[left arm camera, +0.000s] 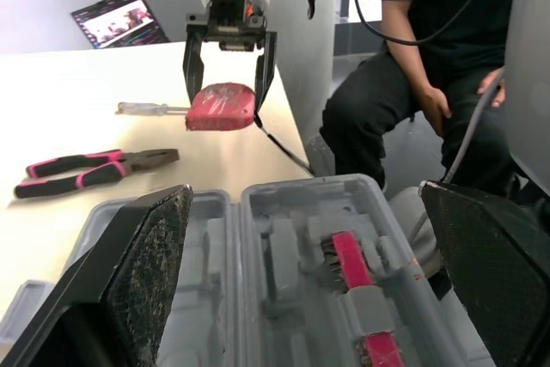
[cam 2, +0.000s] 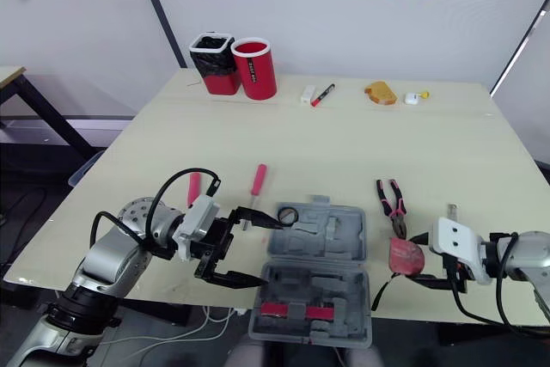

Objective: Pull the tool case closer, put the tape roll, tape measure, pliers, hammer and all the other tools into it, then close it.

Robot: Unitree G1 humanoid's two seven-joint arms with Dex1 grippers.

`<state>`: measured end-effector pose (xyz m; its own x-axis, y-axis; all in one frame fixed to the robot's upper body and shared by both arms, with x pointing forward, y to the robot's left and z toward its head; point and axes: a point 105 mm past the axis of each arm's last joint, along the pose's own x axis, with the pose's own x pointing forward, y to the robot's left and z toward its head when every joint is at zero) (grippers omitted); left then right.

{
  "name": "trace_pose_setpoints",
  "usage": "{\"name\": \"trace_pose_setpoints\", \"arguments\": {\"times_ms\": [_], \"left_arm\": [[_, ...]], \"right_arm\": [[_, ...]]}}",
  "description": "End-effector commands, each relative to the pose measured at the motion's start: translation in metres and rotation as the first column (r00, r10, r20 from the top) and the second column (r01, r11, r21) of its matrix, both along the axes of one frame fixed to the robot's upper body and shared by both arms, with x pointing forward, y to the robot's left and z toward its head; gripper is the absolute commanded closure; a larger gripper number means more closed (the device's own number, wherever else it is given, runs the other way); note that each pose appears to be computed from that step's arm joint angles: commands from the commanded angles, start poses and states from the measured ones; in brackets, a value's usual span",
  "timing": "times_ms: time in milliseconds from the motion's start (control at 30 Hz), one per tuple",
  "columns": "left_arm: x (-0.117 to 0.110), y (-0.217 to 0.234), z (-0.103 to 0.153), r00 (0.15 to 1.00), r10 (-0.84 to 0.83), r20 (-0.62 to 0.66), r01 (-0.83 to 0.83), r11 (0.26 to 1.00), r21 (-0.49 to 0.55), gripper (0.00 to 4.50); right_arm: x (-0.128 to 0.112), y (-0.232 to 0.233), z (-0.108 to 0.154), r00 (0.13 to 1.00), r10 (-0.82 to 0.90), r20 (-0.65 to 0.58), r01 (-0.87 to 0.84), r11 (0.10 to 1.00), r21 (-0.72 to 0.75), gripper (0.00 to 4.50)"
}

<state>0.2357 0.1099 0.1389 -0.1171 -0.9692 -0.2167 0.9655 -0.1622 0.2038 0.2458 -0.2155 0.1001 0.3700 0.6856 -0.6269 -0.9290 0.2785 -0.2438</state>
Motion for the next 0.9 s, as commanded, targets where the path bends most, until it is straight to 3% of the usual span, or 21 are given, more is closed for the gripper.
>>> {"name": "trace_pose_setpoints", "arguments": {"times_ms": [33,300,600,900], "left_arm": [[0.005,0.004,0.004,0.998,0.048,0.031,-0.048,0.999,-0.025,0.0],[0.012,0.009,0.007,0.994,0.106,0.034,-0.104,0.994,-0.034,0.0],[0.019,0.016,0.008,0.988,0.15,0.042,-0.149,0.989,-0.025,0.0],[0.023,0.019,0.009,0.986,0.161,0.047,-0.161,0.987,-0.013,0.0]], "right_arm": [[0.009,0.016,0.018,0.998,0.044,0.041,-0.043,0.999,-0.031,1.61],[0.042,0.041,0.023,0.998,0.044,0.039,-0.039,0.992,-0.122,1.61],[0.063,0.065,0.021,0.998,0.061,-0.006,-0.061,0.978,-0.199,1.61],[0.079,0.067,0.025,0.996,0.048,-0.08,-0.061,0.983,-0.176,1.61]]}}
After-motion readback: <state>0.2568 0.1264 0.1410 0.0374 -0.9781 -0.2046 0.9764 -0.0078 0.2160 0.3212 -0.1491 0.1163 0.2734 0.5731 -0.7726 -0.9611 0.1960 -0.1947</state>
